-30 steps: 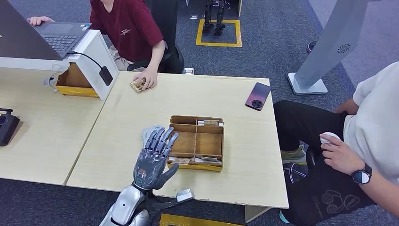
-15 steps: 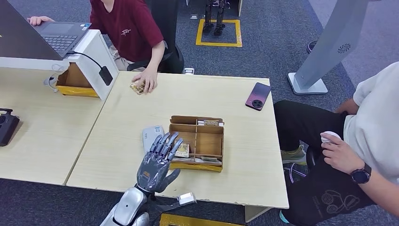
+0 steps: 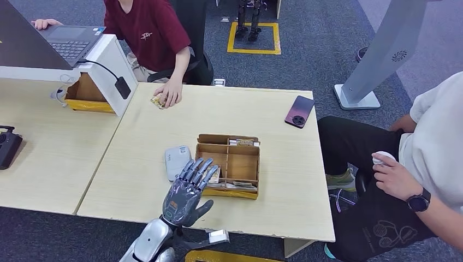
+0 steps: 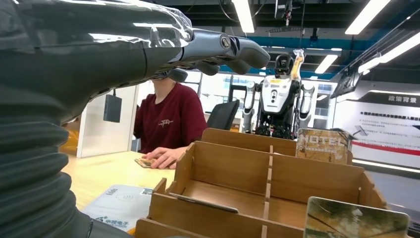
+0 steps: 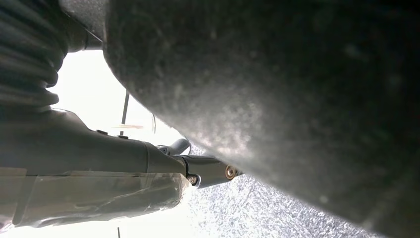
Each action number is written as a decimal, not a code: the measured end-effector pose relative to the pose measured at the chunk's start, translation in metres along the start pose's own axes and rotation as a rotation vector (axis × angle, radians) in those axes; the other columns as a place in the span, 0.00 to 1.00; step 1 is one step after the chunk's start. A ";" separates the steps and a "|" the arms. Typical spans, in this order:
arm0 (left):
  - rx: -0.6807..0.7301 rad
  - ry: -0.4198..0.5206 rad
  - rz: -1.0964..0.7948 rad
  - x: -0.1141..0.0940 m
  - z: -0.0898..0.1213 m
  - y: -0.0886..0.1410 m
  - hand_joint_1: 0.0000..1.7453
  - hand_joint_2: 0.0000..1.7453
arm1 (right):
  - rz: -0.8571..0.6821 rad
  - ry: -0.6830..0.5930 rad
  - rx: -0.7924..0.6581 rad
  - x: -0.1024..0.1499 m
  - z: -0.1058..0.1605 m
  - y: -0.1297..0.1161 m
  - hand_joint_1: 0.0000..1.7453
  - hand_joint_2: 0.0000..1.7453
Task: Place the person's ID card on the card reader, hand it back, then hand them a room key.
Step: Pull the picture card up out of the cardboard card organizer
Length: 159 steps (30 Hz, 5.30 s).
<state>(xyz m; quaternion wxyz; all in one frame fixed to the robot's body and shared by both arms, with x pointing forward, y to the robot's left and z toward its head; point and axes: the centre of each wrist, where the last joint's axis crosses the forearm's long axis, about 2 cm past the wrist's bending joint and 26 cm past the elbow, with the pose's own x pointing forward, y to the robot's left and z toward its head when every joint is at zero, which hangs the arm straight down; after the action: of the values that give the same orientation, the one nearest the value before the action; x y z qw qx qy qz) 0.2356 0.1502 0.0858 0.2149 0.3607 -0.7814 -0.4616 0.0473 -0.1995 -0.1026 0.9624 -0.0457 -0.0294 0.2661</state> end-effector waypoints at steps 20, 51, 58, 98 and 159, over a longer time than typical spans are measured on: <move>-0.016 0.075 -0.044 -0.002 -0.003 -0.002 0.00 1.00 | 0.011 0.000 -0.002 0.000 0.000 0.000 0.00 1.00; -0.005 0.076 -0.024 -0.002 -0.013 -0.004 0.00 1.00 | 0.018 0.000 -0.005 0.002 0.000 -0.001 0.00 1.00; -0.003 0.099 -0.028 -0.002 -0.015 -0.004 0.00 1.00 | 0.020 0.000 -0.005 0.002 0.000 -0.001 0.00 1.00; 0.009 0.137 0.025 -0.002 -0.023 -0.007 0.00 1.00 | 0.029 -0.001 -0.008 0.003 0.000 -0.001 0.00 1.00; -0.016 -0.036 0.135 0.049 -0.030 -0.017 0.00 1.00 | 0.039 -0.001 -0.013 0.004 0.000 -0.001 0.00 1.00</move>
<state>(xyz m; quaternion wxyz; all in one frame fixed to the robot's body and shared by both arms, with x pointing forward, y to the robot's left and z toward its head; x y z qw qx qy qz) 0.2304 0.0907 0.0854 0.2343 0.2971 -0.8040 -0.4588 0.0514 -0.1987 -0.1019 0.9568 -0.0523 -0.0307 0.2845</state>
